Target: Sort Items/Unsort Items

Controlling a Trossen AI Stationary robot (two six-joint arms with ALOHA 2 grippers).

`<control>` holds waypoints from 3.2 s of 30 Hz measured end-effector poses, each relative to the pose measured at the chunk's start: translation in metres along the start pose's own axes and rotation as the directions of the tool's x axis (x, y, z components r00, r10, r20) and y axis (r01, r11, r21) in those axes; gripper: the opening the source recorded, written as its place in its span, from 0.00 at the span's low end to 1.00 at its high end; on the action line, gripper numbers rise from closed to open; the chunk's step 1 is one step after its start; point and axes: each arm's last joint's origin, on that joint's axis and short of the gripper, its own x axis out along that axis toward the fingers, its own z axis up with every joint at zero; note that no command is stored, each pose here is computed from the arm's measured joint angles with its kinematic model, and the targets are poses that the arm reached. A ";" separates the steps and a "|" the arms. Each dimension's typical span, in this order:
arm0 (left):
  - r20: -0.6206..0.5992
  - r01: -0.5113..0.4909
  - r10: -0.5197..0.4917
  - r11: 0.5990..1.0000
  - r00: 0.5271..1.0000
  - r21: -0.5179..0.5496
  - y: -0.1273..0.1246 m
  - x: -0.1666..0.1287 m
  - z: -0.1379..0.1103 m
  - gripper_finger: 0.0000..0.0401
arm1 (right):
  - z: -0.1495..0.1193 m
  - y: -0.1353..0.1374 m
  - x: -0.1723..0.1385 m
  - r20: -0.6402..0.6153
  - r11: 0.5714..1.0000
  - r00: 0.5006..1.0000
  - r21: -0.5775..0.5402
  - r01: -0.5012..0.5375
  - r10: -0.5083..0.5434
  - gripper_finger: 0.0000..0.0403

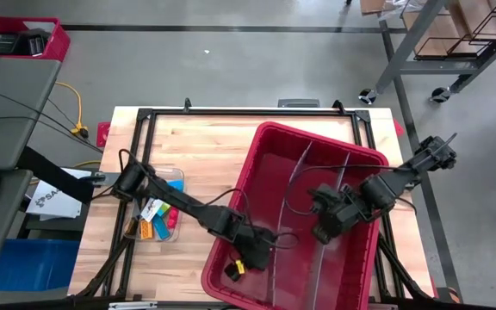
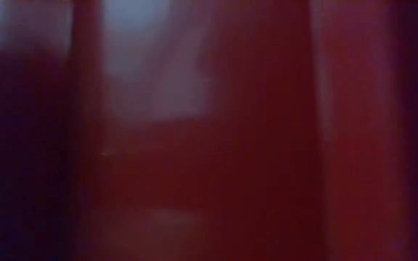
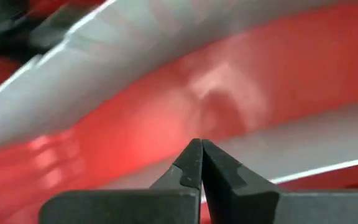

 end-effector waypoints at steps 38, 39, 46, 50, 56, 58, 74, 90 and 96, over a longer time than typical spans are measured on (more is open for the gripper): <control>0.041 -0.077 0.083 0.988 0.996 -0.132 -0.003 0.003 -0.022 0.00 | -0.043 0.142 0.124 0.246 0.881 0.854 -0.252 -0.401 0.459 0.00; 0.036 -0.093 0.098 0.988 0.995 -0.124 -0.004 0.003 -0.023 0.00 | -0.042 0.142 0.125 0.246 0.880 0.854 -0.262 -0.397 0.459 0.00; 0.041 -0.063 0.069 0.990 0.997 -0.129 -0.007 0.000 -0.021 0.00 | -0.040 0.142 0.125 0.233 0.875 0.854 -0.269 -0.403 0.465 0.00; 0.068 -0.035 0.038 0.999 0.997 -0.040 -0.008 -0.013 -0.016 0.00 | -0.040 0.146 0.115 0.191 0.865 0.861 -0.288 -0.411 0.472 0.00; 0.030 -0.030 0.029 0.999 0.999 0.032 -0.011 -0.042 -0.012 0.00 | -0.036 0.153 0.083 0.149 0.862 0.891 -0.365 -0.353 0.428 0.00; 0.003 -0.046 0.046 0.999 0.999 0.022 -0.008 -0.049 -0.014 0.00 | -0.035 0.152 0.073 0.137 0.864 0.905 -0.383 -0.327 0.403 0.00; 0.027 -0.546 0.573 0.794 0.819 -0.267 0.001 -0.239 -0.013 0.00 | -0.007 0.130 0.005 0.122 0.872 0.976 -0.478 -0.101 0.180 0.00; -0.248 -0.515 0.454 0.797 0.856 -0.316 -0.044 -0.286 -0.053 0.00 | -0.082 0.190 -0.026 -0.125 0.708 0.698 0.100 -0.699 0.706 0.00; -0.325 -0.468 0.390 0.858 0.861 -0.210 -0.015 -0.265 -0.058 0.00 | -0.123 0.217 0.007 -0.277 0.681 0.628 0.411 -0.606 0.727 0.00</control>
